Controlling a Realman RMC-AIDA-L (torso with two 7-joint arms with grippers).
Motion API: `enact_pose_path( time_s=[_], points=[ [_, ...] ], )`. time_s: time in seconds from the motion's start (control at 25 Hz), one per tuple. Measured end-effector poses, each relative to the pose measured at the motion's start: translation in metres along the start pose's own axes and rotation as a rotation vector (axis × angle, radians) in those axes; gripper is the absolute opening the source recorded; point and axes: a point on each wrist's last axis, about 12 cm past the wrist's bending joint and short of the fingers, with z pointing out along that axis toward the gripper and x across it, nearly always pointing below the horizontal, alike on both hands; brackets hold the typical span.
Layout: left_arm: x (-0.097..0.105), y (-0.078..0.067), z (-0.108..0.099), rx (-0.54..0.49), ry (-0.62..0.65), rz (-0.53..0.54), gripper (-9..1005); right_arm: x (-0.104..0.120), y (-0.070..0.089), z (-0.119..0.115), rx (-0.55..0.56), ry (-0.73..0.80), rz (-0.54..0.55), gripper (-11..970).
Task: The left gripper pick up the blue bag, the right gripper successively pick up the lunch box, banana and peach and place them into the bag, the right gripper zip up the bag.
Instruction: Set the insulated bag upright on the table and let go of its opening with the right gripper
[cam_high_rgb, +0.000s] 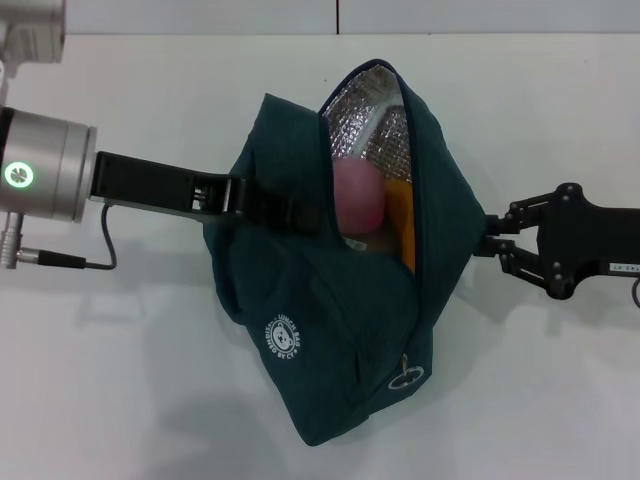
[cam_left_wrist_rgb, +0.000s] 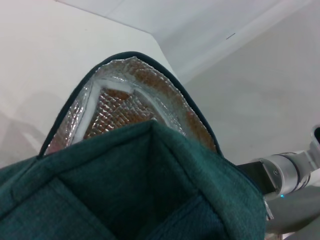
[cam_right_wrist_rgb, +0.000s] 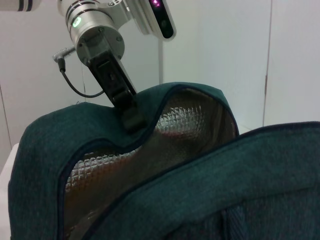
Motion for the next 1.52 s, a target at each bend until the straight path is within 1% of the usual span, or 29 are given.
enact_pose_path(
  time_s=[0.12, 0.2, 0.24, 0.32, 0.52, 0.6, 0.72, 0.84, 1.2, 1.36, 1.52],
  points=[
    [0.0, 0.0, 0.0, 0.0, 0.0, -0.001, 43, -0.002, 0.001, -0.001, -0.003, -0.018, -0.016, 214],
    [0.0, 0.0, 0.0, 0.001, -0.001, 0.0, 43, -0.003, 0.001, -0.003, 0.004, -0.036, -0.022, 153],
    [0.0, 0.0, 0.0, 0.001, -0.001, 0.0, 44, -0.005, 0.002, -0.009, 0.032, -0.079, -0.036, 122],
    [0.0, 0.0, 0.0, 0.004, -0.003, 0.001, 44, -0.006, 0.003, -0.014, 0.054, -0.108, -0.047, 61],
    [-0.003, -0.003, 0.001, 0.017, -0.014, 0.021, 46, -0.012, 0.006, -0.036, 0.124, -0.211, -0.079, 61],
    [-0.005, -0.003, 0.003, 0.018, -0.013, 0.026, 46, -0.016, 0.007, -0.048, 0.149, -0.265, -0.091, 61],
    [-0.009, -0.003, 0.007, 0.028, -0.009, 0.028, 47, -0.02, 0.008, -0.064, 0.175, -0.335, -0.102, 61],
    [-0.011, -0.001, 0.012, 0.04, -0.005, 0.029, 48, -0.022, 0.009, -0.073, 0.186, -0.373, -0.113, 61],
    [-0.023, -0.002, 0.026, 0.057, -0.001, 0.067, 50, -0.021, 0.009, -0.081, 0.221, -0.381, -0.12, 62],
    [-0.029, -0.002, 0.032, 0.036, -0.009, 0.111, 51, -0.02, 0.008, -0.081, 0.234, -0.376, -0.131, 62],
    [-0.033, -0.001, 0.033, 0.027, -0.033, 0.168, 52, -0.018, 0.006, -0.077, 0.238, -0.369, -0.137, 62]
  ],
)
